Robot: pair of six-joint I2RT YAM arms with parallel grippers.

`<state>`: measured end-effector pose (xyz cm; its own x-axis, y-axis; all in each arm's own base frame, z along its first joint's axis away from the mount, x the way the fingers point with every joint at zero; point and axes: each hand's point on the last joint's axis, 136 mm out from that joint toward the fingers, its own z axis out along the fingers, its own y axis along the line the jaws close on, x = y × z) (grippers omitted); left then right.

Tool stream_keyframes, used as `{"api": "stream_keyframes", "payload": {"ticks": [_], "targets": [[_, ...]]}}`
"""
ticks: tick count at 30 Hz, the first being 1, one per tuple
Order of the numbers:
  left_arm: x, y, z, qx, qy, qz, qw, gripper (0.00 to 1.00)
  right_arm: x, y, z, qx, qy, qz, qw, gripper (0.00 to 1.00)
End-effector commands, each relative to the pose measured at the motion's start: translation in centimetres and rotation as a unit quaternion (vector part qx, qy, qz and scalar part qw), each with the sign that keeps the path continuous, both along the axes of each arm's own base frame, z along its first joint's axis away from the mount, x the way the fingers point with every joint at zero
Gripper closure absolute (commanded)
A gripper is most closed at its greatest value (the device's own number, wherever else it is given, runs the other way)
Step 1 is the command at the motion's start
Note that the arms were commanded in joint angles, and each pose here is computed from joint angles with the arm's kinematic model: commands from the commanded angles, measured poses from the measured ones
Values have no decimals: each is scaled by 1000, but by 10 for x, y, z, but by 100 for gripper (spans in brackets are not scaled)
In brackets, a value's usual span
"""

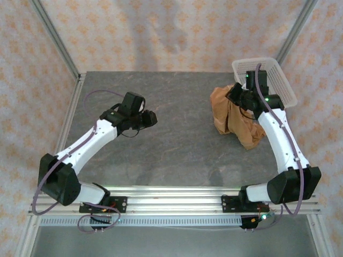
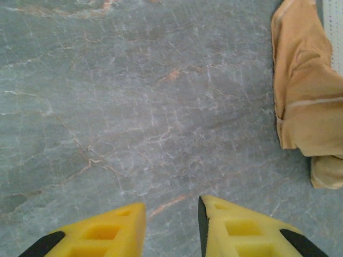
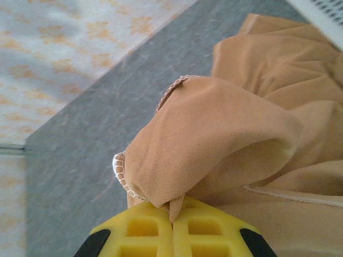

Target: Fold the inside-out t-shirt

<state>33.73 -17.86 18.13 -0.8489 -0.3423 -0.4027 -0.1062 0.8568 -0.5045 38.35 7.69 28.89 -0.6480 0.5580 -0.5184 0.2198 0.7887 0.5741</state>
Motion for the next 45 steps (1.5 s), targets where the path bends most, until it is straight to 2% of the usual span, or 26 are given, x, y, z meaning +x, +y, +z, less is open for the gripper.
{"api": "stream_keyframes", "payload": {"ticks": [1, 4, 10, 13, 16, 18, 21, 23, 25, 28, 31, 35, 45], "targets": [[9, 13, 23, 18, -37, 22, 999, 66, -6, 38, 52, 52, -54, 60, 995, 100], [3, 35, 37, 36, -45, 37, 998, 63, -18, 78, 73, 69, -67, 111, 989, 100], [-14, 103, 60, 38, -49, 103, 993, 57, -44, 162, 118, 130, -90, 221, 962, 100], [-21, 119, 69, 54, -55, 110, 991, 55, -54, 164, 139, 137, -111, 234, 956, 100], [-19, 118, 67, 58, -52, 100, 992, 54, -54, 125, 146, 85, -135, 181, 970, 100], [-14, 111, 58, 40, -45, 95, 994, 54, -46, 88, 136, 68, -130, 133, 980, 100], [-5, 97, 38, 4, -29, 87, 996, 54, -34, 25, 99, 48, -97, 48, 993, 100], [0, 87, 24, 1, -20, 76, 997, 52, -36, -19, 60, 14, -62, -14, 998, 100], [2, 76, 13, 11, -12, 61, 998, 51, -37, -45, 22, -8, -25, -56, 998, 100], [7, 55, -5, 25, 0, 31, 999, 49, -35, -39, -8, 22, -19, -43, 999, 100], [12, 34, -24, 28, 18, 10, 999, 49, -25, -26, -44, 52, 20, -17, 998, 100], [13, 0, -49, 23, 38, -24, 999, 49, -22, -34, -82, 22, 69, -25, 997, 100], [-32, -103, -94, -2, 68, -116, 991, 48, -22, -53, -104, -15, 99, -49, 994, 100]]}}
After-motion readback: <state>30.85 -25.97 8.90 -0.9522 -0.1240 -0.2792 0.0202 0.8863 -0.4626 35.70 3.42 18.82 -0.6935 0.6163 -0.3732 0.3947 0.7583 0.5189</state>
